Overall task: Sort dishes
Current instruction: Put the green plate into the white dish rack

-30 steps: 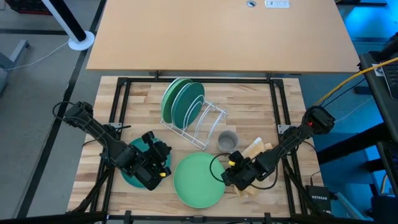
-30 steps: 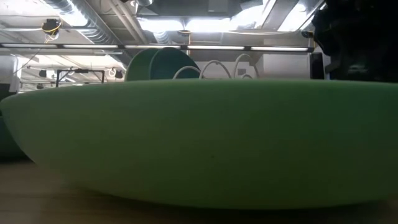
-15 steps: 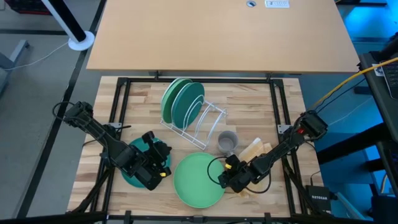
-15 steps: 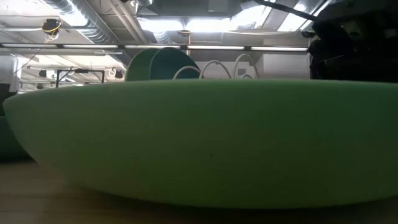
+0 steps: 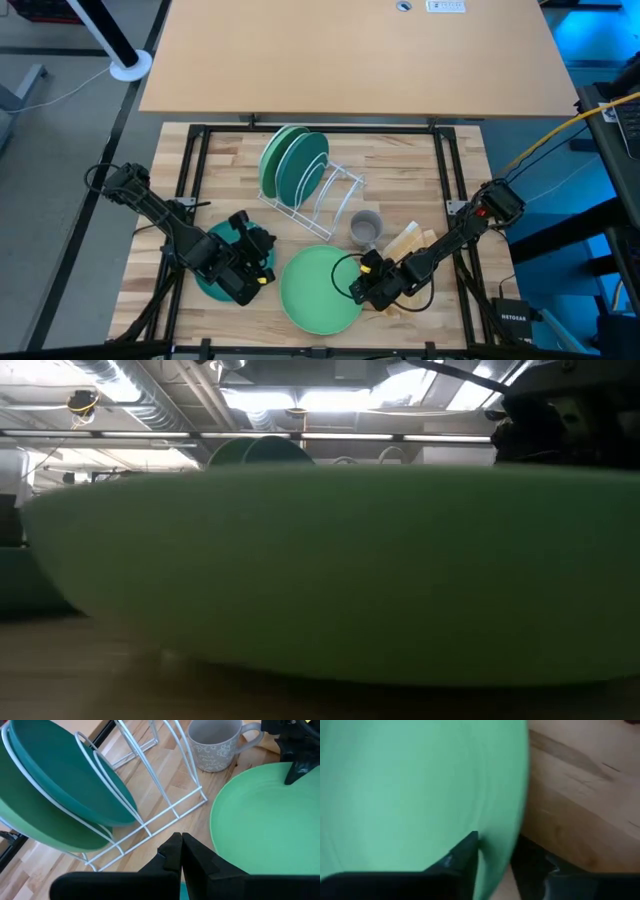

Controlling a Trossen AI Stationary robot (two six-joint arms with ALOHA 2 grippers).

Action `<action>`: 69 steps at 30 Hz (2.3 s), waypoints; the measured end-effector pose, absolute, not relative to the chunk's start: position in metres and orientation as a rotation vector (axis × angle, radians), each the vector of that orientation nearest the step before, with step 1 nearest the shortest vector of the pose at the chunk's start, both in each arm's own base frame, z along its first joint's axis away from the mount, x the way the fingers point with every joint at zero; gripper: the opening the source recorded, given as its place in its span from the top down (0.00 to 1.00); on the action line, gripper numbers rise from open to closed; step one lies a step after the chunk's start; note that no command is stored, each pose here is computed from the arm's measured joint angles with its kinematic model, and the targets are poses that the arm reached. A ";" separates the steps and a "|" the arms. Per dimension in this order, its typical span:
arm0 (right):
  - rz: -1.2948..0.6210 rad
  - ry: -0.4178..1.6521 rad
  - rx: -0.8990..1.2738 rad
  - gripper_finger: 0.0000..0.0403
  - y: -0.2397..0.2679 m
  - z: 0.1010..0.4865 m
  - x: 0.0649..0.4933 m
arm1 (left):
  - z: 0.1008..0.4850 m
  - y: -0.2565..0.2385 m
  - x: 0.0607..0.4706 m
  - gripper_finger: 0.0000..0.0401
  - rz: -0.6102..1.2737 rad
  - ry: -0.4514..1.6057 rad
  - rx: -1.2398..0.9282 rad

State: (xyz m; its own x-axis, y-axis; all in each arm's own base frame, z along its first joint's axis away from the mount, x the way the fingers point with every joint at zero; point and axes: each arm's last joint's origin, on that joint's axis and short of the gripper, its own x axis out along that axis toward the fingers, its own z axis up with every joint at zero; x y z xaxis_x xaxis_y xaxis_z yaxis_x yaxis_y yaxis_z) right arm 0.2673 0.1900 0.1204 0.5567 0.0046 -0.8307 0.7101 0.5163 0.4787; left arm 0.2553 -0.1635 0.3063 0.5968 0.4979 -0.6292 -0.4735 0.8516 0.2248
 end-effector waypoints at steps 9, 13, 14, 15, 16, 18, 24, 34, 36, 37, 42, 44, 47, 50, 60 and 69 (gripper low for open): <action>-0.451 0.799 0.921 0.96 0.192 0.125 0.273 | 0.306 -0.163 0.255 1.00 0.564 0.742 0.036; -0.415 0.757 0.873 0.94 0.193 0.129 0.277 | 0.306 -0.163 0.255 1.00 0.564 0.742 0.036; -0.410 0.748 0.858 0.94 0.194 0.131 0.278 | 0.306 -0.163 0.255 1.00 0.564 0.742 0.038; -0.402 0.737 0.837 0.95 0.195 0.134 0.280 | 0.306 -0.163 0.255 1.00 0.562 0.745 0.044; -0.393 0.722 0.813 0.97 0.196 0.137 0.282 | 0.307 -0.163 0.255 1.00 0.558 0.747 0.052; -0.376 0.695 0.756 0.97 0.197 0.143 0.286 | 0.307 -0.163 0.254 1.00 0.551 0.751 0.068; -0.348 0.632 0.572 0.97 0.201 0.168 0.293 | 0.323 -0.155 0.244 1.00 0.537 0.719 0.058; -0.412 0.565 0.138 0.97 0.200 0.237 0.299 | 0.359 -0.129 0.210 1.00 0.542 0.655 -0.024; -0.439 0.540 0.032 0.97 0.199 0.256 0.303 | 0.363 -0.125 0.204 1.00 0.542 0.646 -0.029; -0.451 0.528 -0.022 0.97 0.199 0.266 0.305 | 0.366 -0.123 0.202 1.00 0.540 0.642 -0.035; -0.523 0.486 -0.358 0.97 0.192 0.317 0.312 | 0.373 -0.116 0.193 1.00 0.535 0.626 -0.055; -0.559 0.483 -0.512 0.97 0.187 0.338 0.315 | 0.374 -0.113 0.189 1.00 0.540 0.635 -0.047; -0.604 0.501 -0.716 0.97 0.178 0.367 0.318 | 0.374 -0.110 0.184 1.00 0.562 0.651 -0.050; -0.632 0.555 -0.894 0.97 0.165 0.391 0.322 | 0.372 -0.107 0.180 1.00 0.598 0.667 -0.065; -0.520 0.775 -1.148 0.97 0.088 0.423 0.342 | 0.371 -0.104 0.176 1.00 0.648 0.673 -0.108; -0.476 0.771 -1.236 0.97 0.059 0.440 0.343 | 0.370 -0.103 0.174 1.00 0.657 0.683 -0.097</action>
State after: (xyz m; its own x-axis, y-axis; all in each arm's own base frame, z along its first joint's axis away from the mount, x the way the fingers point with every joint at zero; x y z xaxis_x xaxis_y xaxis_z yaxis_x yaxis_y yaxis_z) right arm 0.3432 0.0589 0.4399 0.6635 -0.7009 -0.2616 -0.0800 0.2812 -0.9563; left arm 0.1744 -0.1028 0.3704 0.5840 0.5310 -0.6140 -0.5925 0.7958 0.1248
